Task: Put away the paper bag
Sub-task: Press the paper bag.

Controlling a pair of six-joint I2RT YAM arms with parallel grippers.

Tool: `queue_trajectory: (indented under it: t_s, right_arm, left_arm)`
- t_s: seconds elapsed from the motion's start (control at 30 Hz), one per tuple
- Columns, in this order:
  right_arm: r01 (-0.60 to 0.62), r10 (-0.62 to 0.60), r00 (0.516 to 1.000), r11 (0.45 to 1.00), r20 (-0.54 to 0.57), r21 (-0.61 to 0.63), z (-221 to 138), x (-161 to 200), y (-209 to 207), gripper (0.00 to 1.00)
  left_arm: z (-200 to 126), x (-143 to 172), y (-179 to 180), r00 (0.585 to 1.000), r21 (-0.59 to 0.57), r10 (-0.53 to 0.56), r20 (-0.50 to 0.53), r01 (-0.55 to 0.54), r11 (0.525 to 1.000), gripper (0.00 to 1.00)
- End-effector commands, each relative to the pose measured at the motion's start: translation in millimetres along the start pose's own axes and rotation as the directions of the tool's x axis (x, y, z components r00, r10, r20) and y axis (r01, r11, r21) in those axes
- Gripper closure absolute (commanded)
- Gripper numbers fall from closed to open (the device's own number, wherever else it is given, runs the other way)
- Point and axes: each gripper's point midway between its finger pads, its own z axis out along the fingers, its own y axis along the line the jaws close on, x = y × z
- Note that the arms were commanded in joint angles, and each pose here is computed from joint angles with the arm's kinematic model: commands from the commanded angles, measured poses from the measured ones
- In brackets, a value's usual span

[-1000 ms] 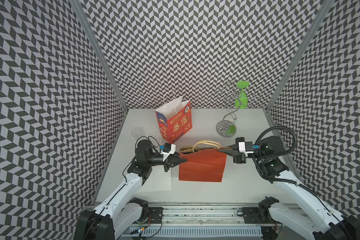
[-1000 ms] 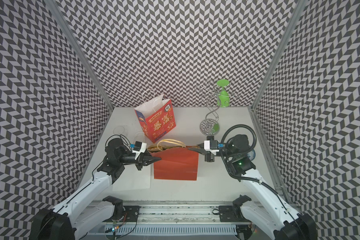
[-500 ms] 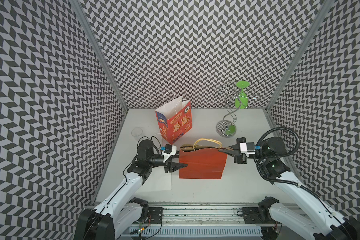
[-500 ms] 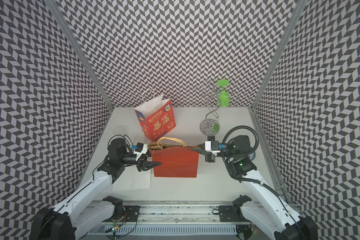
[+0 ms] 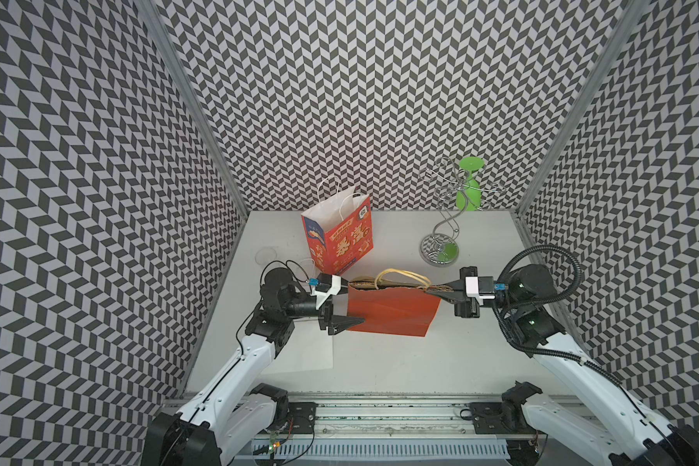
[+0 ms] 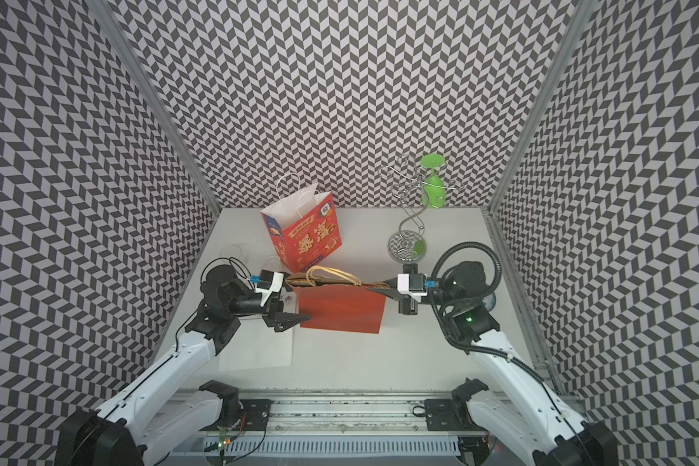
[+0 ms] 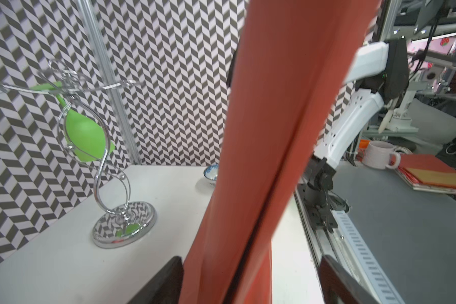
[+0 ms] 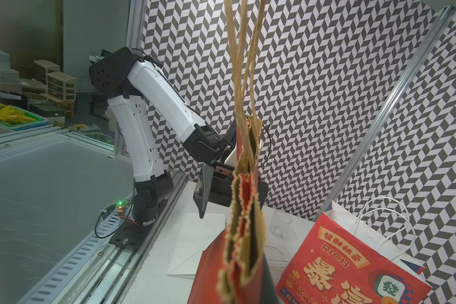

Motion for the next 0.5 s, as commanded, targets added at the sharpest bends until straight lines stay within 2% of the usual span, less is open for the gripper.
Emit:
queue_trajectory:
  t_s: [0.0,0.03,0.1,0.27,0.33,0.4,0.47]
  right_arm:
    - [0.024,-0.024,1.0,1.0,0.003,-0.013,3,-2,1,1.0]
    - [0.017,-0.017,1.0,1.0,0.002,-0.018,3,0,2,1.0]
    - [0.006,-0.006,1.0,1.0,0.003,-0.022,5,0,1,1.0]
    - [-0.003,0.003,1.0,1.0,-0.003,-0.018,6,0,-1,1.0]
    - [-0.013,0.013,1.0,1.0,-0.013,-0.012,5,3,-2,1.0]
    - [-0.023,0.023,0.999,1.0,-0.031,-0.005,5,10,-1,0.97]
    - [-0.034,0.036,0.998,0.999,-0.052,0.022,4,14,-4,0.71]
  left_arm:
    - [7,-56,15,0.994,-0.085,0.057,0.097,-0.049,0.995,0.16]
    - [9,-61,20,0.994,-0.095,0.043,0.099,-0.034,0.995,0.18]
    - [12,-66,27,0.995,-0.1,0.014,0.101,-0.004,0.995,0.28]
    - [14,-68,16,0.994,-0.02,0.038,0.104,-0.036,0.999,0.83]
    - [14,-70,12,0.993,-0.003,0.043,0.11,-0.043,0.999,1.0]
    - [13,-73,8,0.992,0.012,0.046,0.118,-0.047,0.999,1.0]
    - [12,-76,6,0.991,0.013,0.052,0.124,-0.054,0.998,1.0]
